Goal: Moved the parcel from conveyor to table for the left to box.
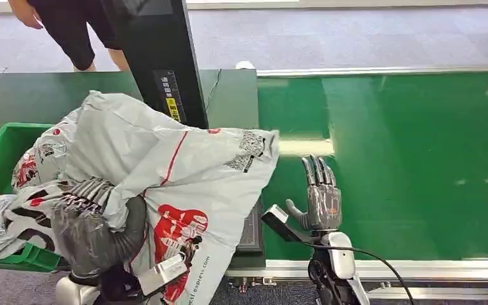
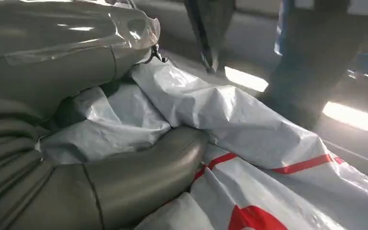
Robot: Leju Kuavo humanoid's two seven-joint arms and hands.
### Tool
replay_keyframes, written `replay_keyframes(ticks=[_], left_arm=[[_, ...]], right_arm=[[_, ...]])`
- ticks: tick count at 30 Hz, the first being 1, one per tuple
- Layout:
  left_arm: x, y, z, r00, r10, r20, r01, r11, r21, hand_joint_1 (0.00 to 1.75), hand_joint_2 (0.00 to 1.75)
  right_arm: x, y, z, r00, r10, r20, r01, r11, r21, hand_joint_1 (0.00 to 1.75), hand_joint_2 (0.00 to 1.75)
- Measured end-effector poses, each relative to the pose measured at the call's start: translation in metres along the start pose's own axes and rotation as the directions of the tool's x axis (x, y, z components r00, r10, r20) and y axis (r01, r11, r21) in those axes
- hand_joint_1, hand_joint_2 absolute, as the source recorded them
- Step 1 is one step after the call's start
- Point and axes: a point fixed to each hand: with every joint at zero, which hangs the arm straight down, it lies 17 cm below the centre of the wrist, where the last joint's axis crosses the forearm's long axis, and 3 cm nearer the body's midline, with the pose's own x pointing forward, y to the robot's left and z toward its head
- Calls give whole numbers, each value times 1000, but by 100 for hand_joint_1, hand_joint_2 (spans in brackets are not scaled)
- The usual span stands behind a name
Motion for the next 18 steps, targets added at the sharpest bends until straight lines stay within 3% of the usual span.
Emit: replay_keyframes(ticks=[3, 5, 9, 18], left_arm=[[-28, 12, 0, 994, -63, -86, 64, 998, 17, 169, 175], [-38, 17, 0, 990, -84, -111, 87, 996, 23, 162, 175], [-53, 22, 2, 983, -107, -152, 113, 993, 27, 164, 175], [-155, -20, 63, 903, -267, -337, 216, 960, -180, 166, 175]], right_arm=[[0, 2, 2, 1000, -3, -5, 3, 1000, 7, 0, 175], [0, 2, 3, 1000, -4, -6, 4, 1000, 6, 0, 175], [0, 2, 4, 1000, -4, -7, 4, 1000, 9, 0, 175], [-9, 7, 24, 999, -28, -43, 29, 999, 19, 0, 175]])
